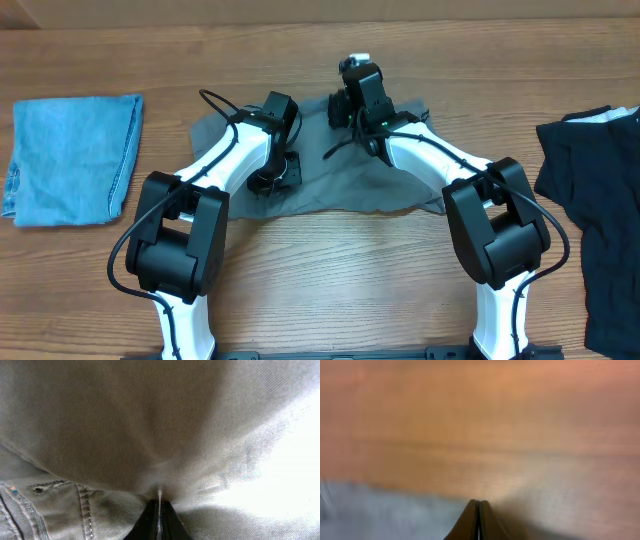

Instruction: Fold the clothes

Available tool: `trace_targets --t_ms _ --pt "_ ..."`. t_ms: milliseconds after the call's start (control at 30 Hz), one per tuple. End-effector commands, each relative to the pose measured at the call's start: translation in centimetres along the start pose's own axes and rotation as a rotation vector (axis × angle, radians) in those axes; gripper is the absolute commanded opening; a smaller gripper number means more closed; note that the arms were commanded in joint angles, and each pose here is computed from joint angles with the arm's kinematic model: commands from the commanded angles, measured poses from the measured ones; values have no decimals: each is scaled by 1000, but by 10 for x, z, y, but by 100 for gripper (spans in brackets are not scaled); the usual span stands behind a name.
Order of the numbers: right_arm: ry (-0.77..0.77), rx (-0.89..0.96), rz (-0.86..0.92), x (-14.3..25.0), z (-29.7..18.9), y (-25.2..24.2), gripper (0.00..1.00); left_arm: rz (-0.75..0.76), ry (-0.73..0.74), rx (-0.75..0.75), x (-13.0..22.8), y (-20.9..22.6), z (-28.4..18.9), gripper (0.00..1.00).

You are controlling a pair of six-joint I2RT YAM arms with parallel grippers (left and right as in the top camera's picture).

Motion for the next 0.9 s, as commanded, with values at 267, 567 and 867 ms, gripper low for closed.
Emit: trace_targets --t_ms 267,567,867 --pt "-295 71 -11 -79 -43 15 4 4 150 -6 24 -4 38 6" --pt "-85 158 -50 -88 -147 10 4 4 147 -6 24 -4 38 6" --pt "346 87 -54 -19 -117 -4 4 -1 144 11 23 -5 38 7"
Point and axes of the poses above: each gripper's point midway between its finger pads, its own z axis out along the fingers, its own y axis along the line the jaws close on, x = y × z, the point moved 10 cm from there along -z, back along the fingers, and after that the axes turned 8 degrees about z, right-handed, at the moved point
